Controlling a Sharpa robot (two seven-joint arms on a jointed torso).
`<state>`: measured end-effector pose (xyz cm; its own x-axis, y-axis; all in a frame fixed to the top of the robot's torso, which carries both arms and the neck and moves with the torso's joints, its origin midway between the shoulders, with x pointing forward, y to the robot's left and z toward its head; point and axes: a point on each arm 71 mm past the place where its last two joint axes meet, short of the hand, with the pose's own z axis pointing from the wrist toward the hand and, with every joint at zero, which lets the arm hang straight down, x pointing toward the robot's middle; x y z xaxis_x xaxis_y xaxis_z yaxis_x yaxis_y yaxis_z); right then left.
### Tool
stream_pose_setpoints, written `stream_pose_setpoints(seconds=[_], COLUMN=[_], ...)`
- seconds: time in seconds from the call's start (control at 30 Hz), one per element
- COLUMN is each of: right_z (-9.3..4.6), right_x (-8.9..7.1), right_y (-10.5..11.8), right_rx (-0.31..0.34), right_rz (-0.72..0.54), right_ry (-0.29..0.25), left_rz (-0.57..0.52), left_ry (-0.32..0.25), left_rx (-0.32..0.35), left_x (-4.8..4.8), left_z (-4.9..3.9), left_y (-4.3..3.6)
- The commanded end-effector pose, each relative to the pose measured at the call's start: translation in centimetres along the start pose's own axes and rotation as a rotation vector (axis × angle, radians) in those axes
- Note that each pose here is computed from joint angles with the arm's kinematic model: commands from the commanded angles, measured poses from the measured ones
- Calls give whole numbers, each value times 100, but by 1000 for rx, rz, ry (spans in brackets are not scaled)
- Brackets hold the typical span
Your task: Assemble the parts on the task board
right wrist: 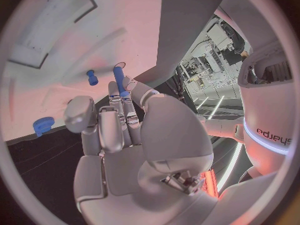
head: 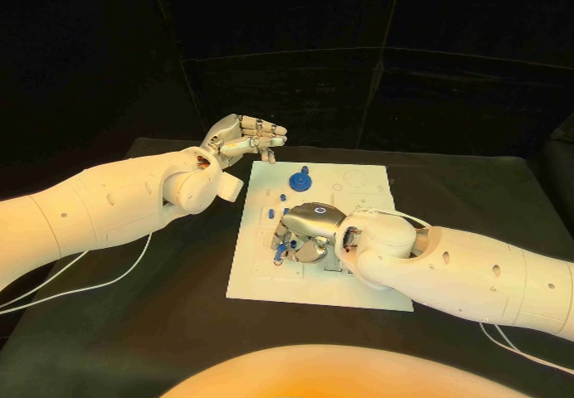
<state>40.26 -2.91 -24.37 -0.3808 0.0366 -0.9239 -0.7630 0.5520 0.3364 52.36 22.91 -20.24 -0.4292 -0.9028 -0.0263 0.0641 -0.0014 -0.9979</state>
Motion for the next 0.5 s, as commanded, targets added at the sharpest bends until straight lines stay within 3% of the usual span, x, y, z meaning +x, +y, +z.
stream_pose_setpoints(seconds=[0.03,0.5], right_z=[-2,-9], right_x=[19,23], right_y=[24,15], right_rx=[-13,-7], right_rz=[-4,-10], right_ry=[9,12], left_rz=[-9,-10], left_ry=[10,14], left_rx=[5,3], left_x=[12,18], left_z=[8,13], left_y=[-12,-9])
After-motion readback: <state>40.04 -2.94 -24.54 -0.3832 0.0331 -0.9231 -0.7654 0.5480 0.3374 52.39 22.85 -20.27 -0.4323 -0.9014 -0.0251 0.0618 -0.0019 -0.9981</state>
